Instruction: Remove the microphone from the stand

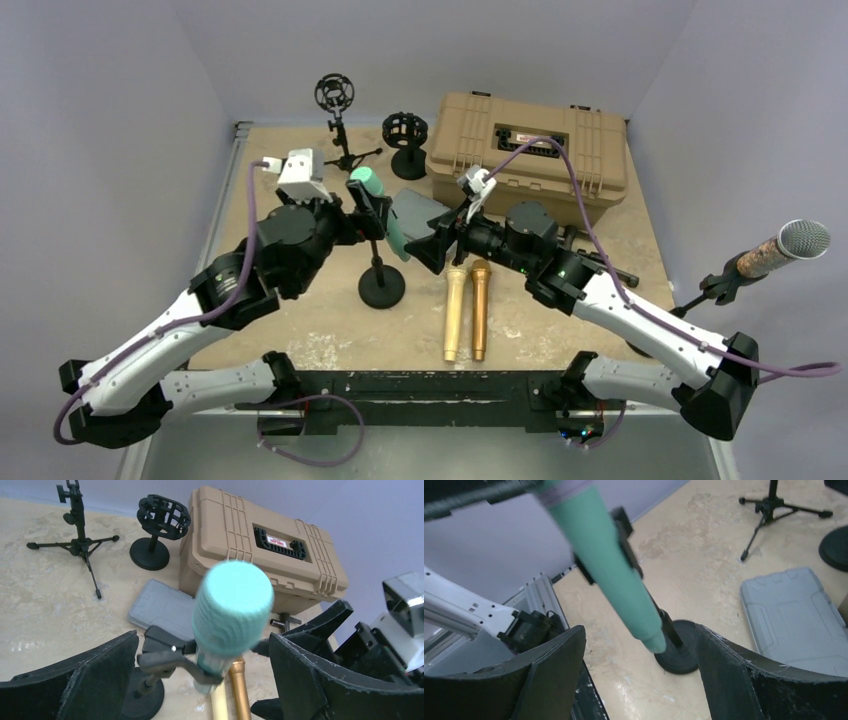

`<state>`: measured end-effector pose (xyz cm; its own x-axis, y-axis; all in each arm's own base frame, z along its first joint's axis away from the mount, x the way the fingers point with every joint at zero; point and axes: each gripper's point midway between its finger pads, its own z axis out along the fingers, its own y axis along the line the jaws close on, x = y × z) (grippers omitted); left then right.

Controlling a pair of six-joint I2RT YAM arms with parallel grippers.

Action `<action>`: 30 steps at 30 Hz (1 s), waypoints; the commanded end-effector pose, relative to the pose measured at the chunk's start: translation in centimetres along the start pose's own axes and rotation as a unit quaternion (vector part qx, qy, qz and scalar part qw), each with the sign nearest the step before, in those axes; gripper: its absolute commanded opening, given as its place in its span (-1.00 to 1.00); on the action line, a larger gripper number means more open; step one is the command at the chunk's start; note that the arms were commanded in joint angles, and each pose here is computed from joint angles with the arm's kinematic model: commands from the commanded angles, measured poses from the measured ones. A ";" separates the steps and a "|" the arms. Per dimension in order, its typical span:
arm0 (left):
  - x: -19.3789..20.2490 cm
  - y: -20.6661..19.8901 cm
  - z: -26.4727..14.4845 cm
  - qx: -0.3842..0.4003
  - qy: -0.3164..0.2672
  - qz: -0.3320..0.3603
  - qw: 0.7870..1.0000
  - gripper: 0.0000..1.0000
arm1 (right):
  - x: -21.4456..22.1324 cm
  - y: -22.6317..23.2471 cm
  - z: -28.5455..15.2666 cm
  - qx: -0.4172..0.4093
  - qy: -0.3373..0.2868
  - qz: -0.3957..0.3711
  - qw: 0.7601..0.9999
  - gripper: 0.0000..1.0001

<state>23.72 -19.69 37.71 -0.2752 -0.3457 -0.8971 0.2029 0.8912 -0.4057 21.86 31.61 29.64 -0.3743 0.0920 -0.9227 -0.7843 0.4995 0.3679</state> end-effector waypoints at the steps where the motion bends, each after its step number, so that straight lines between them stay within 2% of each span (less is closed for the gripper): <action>1: -1.7 0.2 -2.6 0.059 -0.024 0.024 0.998 1.00 | -4.4 2.1 0.5 0.003 -0.037 -0.051 0.998 0.57; 4: -1.6 0.3 -4.7 0.112 -0.035 0.022 0.993 1.00 | -6.5 2.3 1.3 0.018 -0.035 -0.063 0.997 0.56; 7: -1.0 1.2 -6.1 0.134 -0.035 0.024 0.990 1.00 | -7.8 2.5 2.1 0.022 -0.030 -0.073 0.997 0.55; 12: -0.1 3.9 -7.3 0.124 -0.048 0.078 0.988 1.00 | -9.1 3.6 3.3 0.010 -0.035 -0.083 0.996 0.55; 18: 2.0 6.0 -7.4 0.111 -0.029 0.136 0.984 1.00 | -9.7 5.0 4.4 0.004 -0.039 -0.082 0.996 0.54; 23: 4.0 5.0 -6.7 0.142 -0.026 0.129 0.981 1.00 | -10.0 6.0 5.6 0.010 -0.043 -0.079 0.996 0.51; 25: 4.2 4.9 -6.2 0.133 -0.022 0.120 0.984 1.00 | -10.3 6.1 6.0 0.026 -0.049 -0.075 0.996 0.42; 30: 5.7 8.3 -4.1 0.010 -0.020 0.031 0.999 1.00 | -10.0 4.9 6.5 0.093 -0.055 -0.073 0.991 0.20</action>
<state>18.31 -14.15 31.06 -0.2053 -0.1486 -0.9673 0.4163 0.8813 -0.2238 23.70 39.83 37.95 -0.2349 0.0436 -0.9710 -0.7959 0.5649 0.2179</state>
